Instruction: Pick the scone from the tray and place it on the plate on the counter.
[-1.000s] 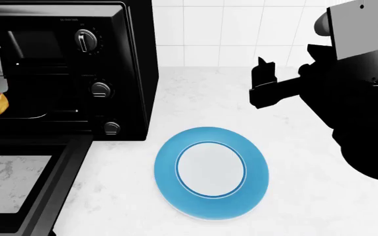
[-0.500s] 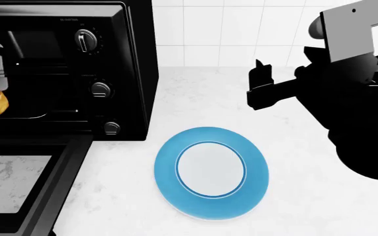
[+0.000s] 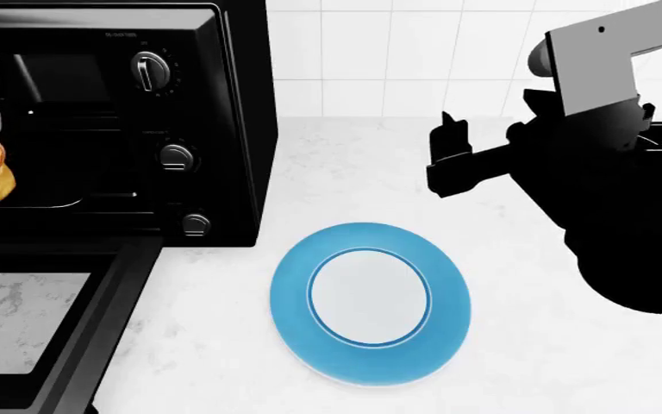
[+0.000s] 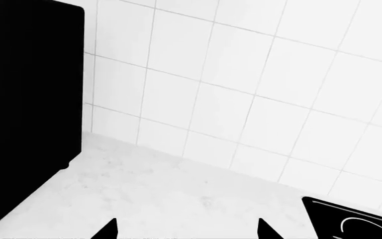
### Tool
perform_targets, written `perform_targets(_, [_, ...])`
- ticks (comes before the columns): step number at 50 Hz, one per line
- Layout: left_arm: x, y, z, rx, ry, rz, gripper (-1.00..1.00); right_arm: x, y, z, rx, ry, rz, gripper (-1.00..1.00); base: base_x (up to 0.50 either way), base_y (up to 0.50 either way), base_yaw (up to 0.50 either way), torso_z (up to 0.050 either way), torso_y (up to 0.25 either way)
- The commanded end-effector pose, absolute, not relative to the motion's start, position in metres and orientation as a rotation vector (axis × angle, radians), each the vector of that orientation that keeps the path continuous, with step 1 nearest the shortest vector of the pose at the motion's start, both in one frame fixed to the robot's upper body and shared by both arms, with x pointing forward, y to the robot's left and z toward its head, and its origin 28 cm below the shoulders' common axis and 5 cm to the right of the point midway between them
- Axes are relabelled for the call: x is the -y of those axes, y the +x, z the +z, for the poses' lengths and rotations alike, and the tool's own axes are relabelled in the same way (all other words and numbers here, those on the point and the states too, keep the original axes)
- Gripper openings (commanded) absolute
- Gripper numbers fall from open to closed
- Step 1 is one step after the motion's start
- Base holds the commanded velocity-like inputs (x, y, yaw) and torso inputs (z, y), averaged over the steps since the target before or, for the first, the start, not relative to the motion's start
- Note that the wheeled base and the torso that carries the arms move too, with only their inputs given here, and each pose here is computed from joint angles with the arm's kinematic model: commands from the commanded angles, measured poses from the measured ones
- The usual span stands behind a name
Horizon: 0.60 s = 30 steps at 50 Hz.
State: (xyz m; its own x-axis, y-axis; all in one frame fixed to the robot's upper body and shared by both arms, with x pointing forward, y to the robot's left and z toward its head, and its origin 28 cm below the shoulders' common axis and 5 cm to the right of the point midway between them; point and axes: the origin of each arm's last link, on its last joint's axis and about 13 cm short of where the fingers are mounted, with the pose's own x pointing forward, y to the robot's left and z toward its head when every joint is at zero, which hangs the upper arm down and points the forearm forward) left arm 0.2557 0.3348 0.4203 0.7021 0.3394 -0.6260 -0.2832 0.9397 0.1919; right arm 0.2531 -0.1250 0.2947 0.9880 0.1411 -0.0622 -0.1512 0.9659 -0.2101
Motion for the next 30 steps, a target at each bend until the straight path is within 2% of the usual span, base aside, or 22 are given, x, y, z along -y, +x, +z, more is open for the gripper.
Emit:
perform_targets(1, [-0.336,0.262,0.422,-0.779,0.098,0.375,1.00,0.124,0.255,0.293,-0.052,-0.217,0.153,1.00,0.00,0.00,0.00,0.000,0.000])
perform_targets(16, [-0.341,0.263,0.416,-0.777,0.084,0.394,1.00,0.124,0.255,0.292,-0.050,-0.226,0.148,1.00,0.00,0.00,0.00,0.000,0.000])
perform_targets(30, [-0.335,0.269,0.413,-0.781,0.076,0.309,1.00,0.125,0.257,0.290,-0.054,-0.222,0.145,1.00,0.00,0.00,0.00,0.000,0.000])
